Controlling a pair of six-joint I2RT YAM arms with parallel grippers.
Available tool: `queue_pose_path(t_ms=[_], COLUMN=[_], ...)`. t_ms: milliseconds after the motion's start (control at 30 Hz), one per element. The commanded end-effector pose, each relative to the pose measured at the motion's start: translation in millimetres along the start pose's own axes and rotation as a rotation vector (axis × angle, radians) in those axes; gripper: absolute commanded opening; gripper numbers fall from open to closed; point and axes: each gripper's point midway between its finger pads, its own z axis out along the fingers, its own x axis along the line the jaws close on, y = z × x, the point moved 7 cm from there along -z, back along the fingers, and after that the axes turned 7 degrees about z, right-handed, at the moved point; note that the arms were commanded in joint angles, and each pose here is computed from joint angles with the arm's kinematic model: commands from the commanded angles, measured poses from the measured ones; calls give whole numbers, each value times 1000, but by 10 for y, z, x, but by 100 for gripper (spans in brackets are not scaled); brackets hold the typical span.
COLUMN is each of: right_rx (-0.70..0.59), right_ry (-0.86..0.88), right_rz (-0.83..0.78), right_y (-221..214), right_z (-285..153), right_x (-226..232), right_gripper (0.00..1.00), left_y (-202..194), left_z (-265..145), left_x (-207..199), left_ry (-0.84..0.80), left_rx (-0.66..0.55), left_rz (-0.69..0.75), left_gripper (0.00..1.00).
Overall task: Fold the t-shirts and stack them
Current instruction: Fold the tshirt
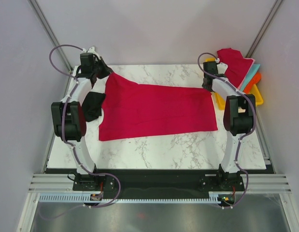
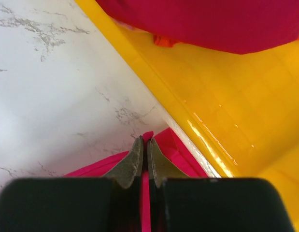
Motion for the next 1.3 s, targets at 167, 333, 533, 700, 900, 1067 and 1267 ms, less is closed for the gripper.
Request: queue_pose_path(t_ms=[167,333,533,700,900,1067,1267], right_rx=[-27,-37,-41,-55,-72,-78,-80], right_ry=[18,1,-4,-2,-1,-7,-5], right_rz=[24,27,21,12,15,17,21], right_y=[72,57,24,18,15,5,1], right_z=[-243,-357,-479,-612,-737,-792,-818], right_x=[-109,-222,-322,-389,-458,-525,-544], right_gripper=[0,0,0,0,0,0,0], left_y=[19,-45,-127,-130,-219,-260,-337], left_z=[-334,-478,-700,-894,-1059,-1209,-1334], left_x=[-83,-97,-124,-162,-151,-163,-162], left_ry=[-21,-17,-6,0,23,38,50], left_rx=[-37,-43,-50,-87,-99,-117,-117], left_rz=[61,70,84,97,92,106,104], left_gripper=[2,2,2,2,2,2,2])
